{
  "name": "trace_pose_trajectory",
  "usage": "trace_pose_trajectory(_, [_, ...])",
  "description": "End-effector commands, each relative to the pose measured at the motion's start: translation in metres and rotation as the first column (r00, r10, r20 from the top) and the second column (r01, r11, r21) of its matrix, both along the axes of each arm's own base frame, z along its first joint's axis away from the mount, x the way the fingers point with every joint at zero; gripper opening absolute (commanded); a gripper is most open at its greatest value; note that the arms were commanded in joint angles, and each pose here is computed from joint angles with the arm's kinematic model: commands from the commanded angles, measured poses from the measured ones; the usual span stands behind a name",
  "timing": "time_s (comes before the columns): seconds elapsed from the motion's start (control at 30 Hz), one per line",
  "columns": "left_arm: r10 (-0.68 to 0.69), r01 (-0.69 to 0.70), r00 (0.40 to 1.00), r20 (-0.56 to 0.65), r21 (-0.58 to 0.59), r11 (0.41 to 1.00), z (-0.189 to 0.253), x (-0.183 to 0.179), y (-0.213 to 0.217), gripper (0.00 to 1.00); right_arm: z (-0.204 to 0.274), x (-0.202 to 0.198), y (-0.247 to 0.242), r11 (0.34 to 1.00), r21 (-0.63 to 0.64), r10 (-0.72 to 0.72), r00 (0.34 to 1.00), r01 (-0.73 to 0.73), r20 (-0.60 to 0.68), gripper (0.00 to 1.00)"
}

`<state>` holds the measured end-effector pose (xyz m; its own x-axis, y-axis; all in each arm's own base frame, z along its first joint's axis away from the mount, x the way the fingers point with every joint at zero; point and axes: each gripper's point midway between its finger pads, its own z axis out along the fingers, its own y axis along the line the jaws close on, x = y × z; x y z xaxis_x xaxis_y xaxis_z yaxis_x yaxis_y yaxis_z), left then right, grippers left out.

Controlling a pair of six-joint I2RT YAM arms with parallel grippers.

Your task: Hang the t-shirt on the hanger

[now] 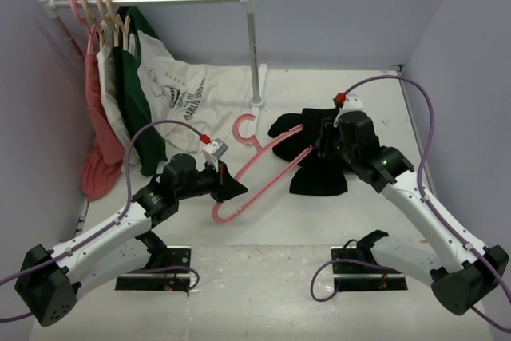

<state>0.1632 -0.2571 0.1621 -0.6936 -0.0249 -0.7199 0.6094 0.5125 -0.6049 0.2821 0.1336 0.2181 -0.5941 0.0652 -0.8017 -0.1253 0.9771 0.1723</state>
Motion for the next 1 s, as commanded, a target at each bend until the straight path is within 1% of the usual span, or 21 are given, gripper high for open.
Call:
trace_pose_trajectory(0.0, [0.033,-0.026,0.993,0.116,-0.062,0.998,0.036,0.02,-0.009,0.0,0.017,-0.004,0.0,0.999,-0.033,0.032,0.998,-0.03,0.061,0.47])
trace_pose_trajectory(0.13, [0.025,-0.014,0.992,0.127,-0.085,0.996,0.047,0.022,-0.013,0.0,0.0,0.005,-0.004,0.989,-0.146,0.003,1.0,-0.003,0.006,0.48])
trace_pose_trajectory(0.27, [0.015,-0.003,0.992,0.128,-0.098,0.995,0.051,0.021,-0.015,0.0,-0.007,0.027,0.004,0.978,-0.209,0.005,1.0,-0.004,0.007,0.46])
trace_pose_trajectory(0.37, [0.014,0.0,0.991,0.131,-0.107,0.994,0.055,0.02,-0.015,0.0,-0.01,0.043,0.01,0.972,-0.235,-0.001,1.0,0.004,0.01,0.41])
trace_pose_trajectory(0.47, [-0.001,0.017,0.991,0.131,-0.118,0.993,0.058,0.016,-0.016,0.0,-0.004,0.055,0.013,0.972,-0.233,-0.019,0.998,0.032,0.058,0.38])
trace_pose_trajectory(0.67, [-0.03,0.051,0.989,0.142,-0.145,0.988,0.065,0.007,-0.015,0.0,0.007,0.072,0.008,0.967,-0.234,-0.073,0.988,0.103,0.133,0.37])
trace_pose_trajectory(0.7, [-0.03,0.051,0.989,0.142,-0.147,0.988,0.066,0.006,-0.015,0.0,0.008,0.073,0.008,0.967,-0.233,-0.075,0.987,0.107,0.141,0.36])
trace_pose_trajectory(0.73, [-0.031,0.053,0.989,0.144,-0.149,0.987,0.066,0.006,-0.015,0.0,0.01,0.075,0.006,0.965,-0.235,-0.085,0.985,0.119,0.152,0.29])
trace_pose_trajectory(0.8, [-0.03,0.052,0.989,0.147,-0.152,0.987,0.067,0.005,-0.014,0.0,0.014,0.079,0.004,0.961,-0.243,-0.096,0.982,0.134,0.166,0.19])
trace_pose_trajectory(0.87, [-0.023,0.046,0.988,0.154,-0.151,0.988,0.068,0.006,-0.013,0.0,0.015,0.08,0.002,0.959,-0.248,-0.099,0.98,0.14,0.171,0.04])
trace_pose_trajectory(0.9, [-0.018,0.042,0.988,0.155,-0.15,0.988,0.068,0.007,-0.013,0.0,0.017,0.079,0.002,0.96,-0.241,-0.099,0.98,0.14,0.172,0.0])
trace_pose_trajectory(0.97, [-0.005,0.028,0.987,0.158,-0.145,0.989,0.067,0.009,-0.012,0.0,0.019,0.074,0.004,0.968,-0.219,-0.091,0.982,0.126,0.164,0.0])
